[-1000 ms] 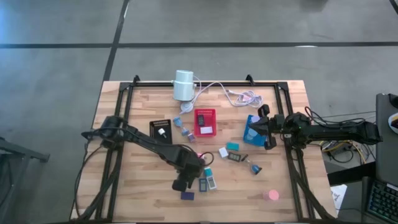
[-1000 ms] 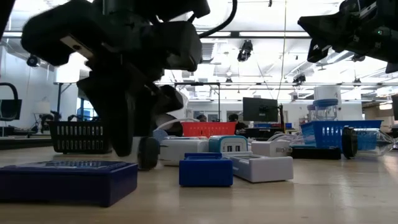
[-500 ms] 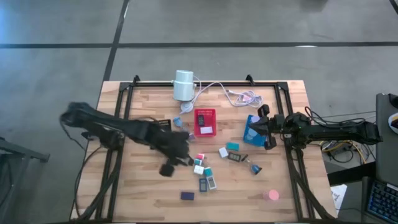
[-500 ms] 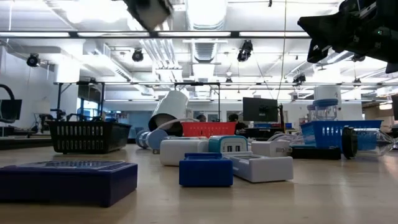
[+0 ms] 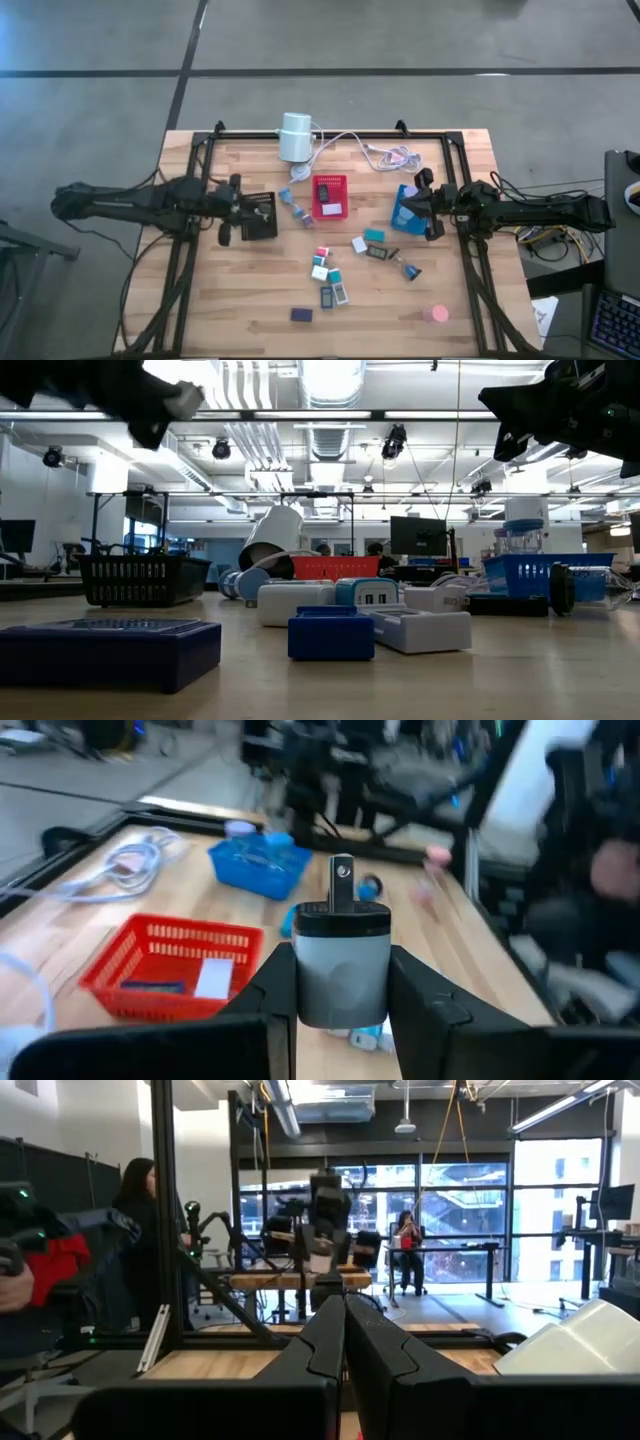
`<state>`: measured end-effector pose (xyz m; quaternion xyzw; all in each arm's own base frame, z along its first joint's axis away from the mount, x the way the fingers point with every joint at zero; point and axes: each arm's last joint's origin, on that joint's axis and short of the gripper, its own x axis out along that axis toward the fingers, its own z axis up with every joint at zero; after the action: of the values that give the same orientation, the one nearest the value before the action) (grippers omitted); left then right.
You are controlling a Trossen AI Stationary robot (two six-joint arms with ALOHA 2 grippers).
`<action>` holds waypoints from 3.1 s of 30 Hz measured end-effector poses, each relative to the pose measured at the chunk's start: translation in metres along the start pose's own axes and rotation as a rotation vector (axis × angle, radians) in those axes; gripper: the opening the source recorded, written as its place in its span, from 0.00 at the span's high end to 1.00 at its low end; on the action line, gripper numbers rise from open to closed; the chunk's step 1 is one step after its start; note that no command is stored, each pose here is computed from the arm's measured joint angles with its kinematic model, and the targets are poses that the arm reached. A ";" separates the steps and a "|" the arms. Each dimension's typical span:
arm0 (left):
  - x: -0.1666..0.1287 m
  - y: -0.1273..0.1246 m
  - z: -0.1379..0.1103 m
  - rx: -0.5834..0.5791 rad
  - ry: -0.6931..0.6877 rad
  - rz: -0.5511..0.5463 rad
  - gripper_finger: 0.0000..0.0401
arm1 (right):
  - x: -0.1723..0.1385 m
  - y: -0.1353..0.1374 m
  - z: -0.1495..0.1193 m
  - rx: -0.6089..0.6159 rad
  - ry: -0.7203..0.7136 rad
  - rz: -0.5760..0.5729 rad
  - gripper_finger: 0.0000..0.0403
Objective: Pick & Place Office items
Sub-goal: Put the black charger adapter into the black basket, then put the pink hourglass into the blue basket
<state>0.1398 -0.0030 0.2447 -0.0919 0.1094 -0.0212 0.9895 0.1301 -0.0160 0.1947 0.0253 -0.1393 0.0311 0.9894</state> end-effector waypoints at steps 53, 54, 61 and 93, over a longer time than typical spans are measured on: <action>0.087 0.020 -0.057 -0.112 1.138 0.341 0.78 | -0.001 -0.001 -0.004 0.004 0.029 -0.013 0.98; 0.088 0.021 -0.058 -0.108 1.145 0.338 0.78 | -0.001 -0.001 -0.004 0.004 0.029 -0.013 0.98; 0.090 0.021 -0.060 -0.103 1.150 0.338 0.78 | -0.001 -0.001 -0.004 0.004 0.029 -0.013 0.98; 0.042 -0.010 0.079 0.384 0.216 -0.107 0.68 | -0.001 -0.001 -0.007 0.007 0.056 -0.015 0.98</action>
<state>0.1982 -0.0015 0.3136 0.0954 0.2038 -0.1036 0.9688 0.1316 -0.0165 0.1879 0.0291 -0.1112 0.0247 0.9931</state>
